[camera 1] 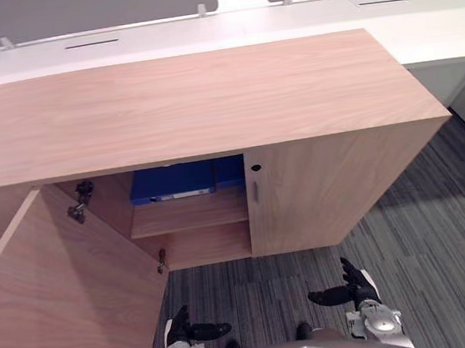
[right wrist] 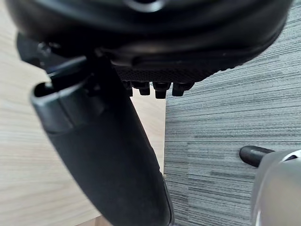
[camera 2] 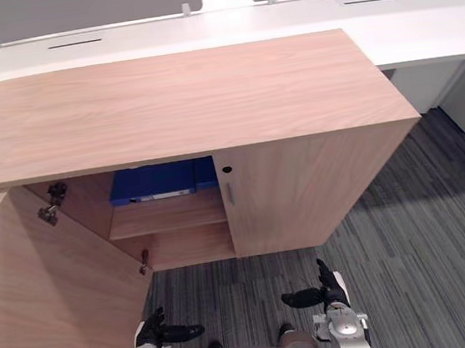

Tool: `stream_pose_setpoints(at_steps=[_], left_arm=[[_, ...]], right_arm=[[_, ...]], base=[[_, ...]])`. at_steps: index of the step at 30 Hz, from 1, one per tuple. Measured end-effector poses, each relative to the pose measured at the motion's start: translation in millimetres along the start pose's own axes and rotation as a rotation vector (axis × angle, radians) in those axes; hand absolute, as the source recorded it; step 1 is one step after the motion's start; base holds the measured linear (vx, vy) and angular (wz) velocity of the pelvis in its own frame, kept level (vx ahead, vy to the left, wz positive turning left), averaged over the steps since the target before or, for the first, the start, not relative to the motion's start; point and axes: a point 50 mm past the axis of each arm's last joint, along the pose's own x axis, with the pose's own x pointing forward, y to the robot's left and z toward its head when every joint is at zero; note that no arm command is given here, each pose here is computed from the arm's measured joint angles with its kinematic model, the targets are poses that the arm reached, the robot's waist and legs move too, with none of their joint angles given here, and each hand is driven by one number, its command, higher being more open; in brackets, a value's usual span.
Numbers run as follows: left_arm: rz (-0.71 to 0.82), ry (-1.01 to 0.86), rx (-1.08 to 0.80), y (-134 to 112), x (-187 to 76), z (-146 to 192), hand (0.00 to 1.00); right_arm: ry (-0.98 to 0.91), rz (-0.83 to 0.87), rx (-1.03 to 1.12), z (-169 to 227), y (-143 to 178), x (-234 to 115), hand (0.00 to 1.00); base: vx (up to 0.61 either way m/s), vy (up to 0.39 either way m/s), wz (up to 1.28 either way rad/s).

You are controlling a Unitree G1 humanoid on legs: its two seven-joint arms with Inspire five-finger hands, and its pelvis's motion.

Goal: Walk over to the cabinet, pick up the folder, carry it to the office cabinet, place the folder inside the office cabinet, then close the office cabinet door

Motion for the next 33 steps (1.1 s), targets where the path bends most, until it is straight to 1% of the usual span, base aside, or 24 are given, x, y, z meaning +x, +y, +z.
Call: stream_pose_setpoints(at_steps=[5,11,13,17,20,22,24,25,26,27,29,31,32,33], left_arm=[[0.033,0.006,-0.045,5.6,-0.8,-2.5,1.0],[0.058,0.013,-0.111,8.0,-0.5,-2.4,1.0],[0.061,-0.009,-0.137,8.3,-0.3,3.1,1.0],[0.081,-0.011,-0.228,8.6,1.2,8.1,1.0],[0.116,0.017,-0.261,16.5,-0.8,-1.8,1.0],[0.164,0.034,-0.286,30.1,-1.2,-7.2,1.0],[0.229,0.047,-0.283,55.2,-2.6,-12.1,1.0],[0.249,0.051,-0.289,61.6,-3.4,-13.7,1.0],[0.293,0.053,-0.301,75.5,-5.3,-16.2,1.0],[0.334,0.041,-0.311,90.2,-6.4,-14.0,1.0],[0.389,0.012,-0.322,110.2,-8.2,-7.8,1.0],[0.474,-0.05,-0.337,140.4,-12.8,6.0,1.0],[0.493,-0.07,-0.336,147.5,-14.2,10.8,1.0],[0.537,-0.126,-0.338,165.3,-18.7,23.2,1.0]], right_arm=[[0.012,0.006,0.014,-0.4,4.7,1.4,1.0],[0.023,-0.017,0.045,1.4,7.6,4.4,1.0],[0.016,-0.027,0.057,5.3,8.5,6.1,1.0],[0.01,-0.076,0.138,11.5,4.9,9.1,1.0],[0.027,-0.126,0.147,5.6,-8.2,8.1,1.0],[0.039,-0.127,0.147,5.3,-8.4,9.0,1.0],[0.058,-0.124,0.146,1.7,-7.2,8.8,1.0],[0.062,-0.124,0.144,1.3,-7.5,9.1,1.0],[0.064,-0.124,0.143,1.6,-7.7,9.7,1.0],[0.064,-0.122,0.142,2.0,-7.3,10.1,1.0],[0.054,-0.116,0.139,6.3,-6.0,11.9,1.0],[0.04,-0.114,0.136,11.7,-6.2,14.0,1.0],[0.038,-0.116,0.134,12.3,-7.0,14.3,1.0],[0.036,-0.12,0.13,12.5,-9.0,14.5,1.0]], base=[[0.02,-0.031,0.41],[0.01,-0.091,0.95],[-0.07,-0.076,1.17],[-0.08,0.034,0.89],[0.07,0.105,0.51],[0.08,0.119,0.14],[0.05,0.075,0.09],[0.05,0.043,-0.02],[0.04,0.041,-0.06],[0.03,0.042,-0.05],[0.01,0.026,-0.07],[0.0,-0.002,-0.06],[0.0,0.0,0.0],[0.0,0.0,0.0]])
